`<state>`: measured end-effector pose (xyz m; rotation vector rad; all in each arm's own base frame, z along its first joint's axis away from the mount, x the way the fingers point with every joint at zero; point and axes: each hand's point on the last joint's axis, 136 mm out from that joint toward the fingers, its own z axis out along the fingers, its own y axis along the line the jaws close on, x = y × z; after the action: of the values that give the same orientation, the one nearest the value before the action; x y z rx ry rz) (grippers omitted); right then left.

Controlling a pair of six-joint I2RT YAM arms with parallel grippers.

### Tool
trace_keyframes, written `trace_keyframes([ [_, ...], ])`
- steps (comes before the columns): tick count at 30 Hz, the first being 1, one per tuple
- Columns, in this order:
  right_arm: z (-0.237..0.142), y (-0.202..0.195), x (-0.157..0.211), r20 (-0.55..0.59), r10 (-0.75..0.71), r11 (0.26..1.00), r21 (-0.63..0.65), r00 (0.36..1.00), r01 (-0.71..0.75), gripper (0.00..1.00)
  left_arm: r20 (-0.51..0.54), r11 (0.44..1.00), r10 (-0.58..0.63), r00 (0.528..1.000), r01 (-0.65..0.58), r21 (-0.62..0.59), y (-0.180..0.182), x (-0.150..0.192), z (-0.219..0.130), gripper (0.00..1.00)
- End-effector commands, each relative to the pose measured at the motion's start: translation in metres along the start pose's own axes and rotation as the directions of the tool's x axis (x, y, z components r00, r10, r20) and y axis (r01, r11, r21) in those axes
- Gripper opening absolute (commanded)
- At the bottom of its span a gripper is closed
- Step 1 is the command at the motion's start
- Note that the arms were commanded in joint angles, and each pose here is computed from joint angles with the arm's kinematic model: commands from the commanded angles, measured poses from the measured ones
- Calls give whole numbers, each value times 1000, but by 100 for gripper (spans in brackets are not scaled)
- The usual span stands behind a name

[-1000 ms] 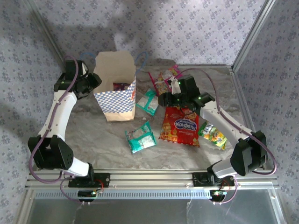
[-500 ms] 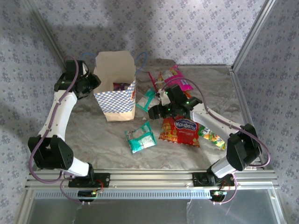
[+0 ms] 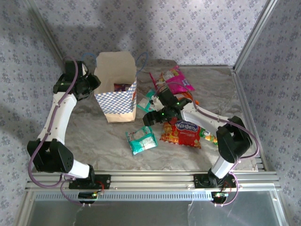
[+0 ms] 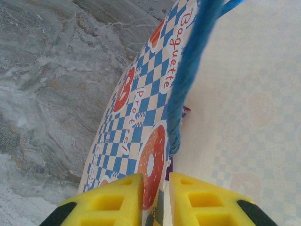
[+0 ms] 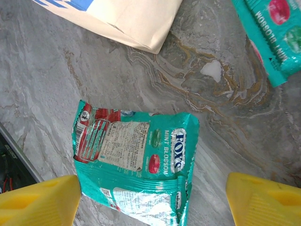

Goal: Place the snacks into the paper bag

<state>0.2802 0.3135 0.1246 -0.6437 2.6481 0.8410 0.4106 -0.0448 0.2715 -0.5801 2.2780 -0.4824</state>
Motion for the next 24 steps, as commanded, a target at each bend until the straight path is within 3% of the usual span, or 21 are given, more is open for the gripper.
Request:
trace_keyframes([
  [1, 9, 2, 4, -49, -15, 1000, 4, 999, 15, 83, 42, 1000, 22, 999, -23, 19, -8, -8, -19, 21],
  [24, 58, -7, 45, -273, 8, 999, 39, 962, 3, 90, 36, 999, 34, 999, -34, 1, -3, -4, -18, 21],
])
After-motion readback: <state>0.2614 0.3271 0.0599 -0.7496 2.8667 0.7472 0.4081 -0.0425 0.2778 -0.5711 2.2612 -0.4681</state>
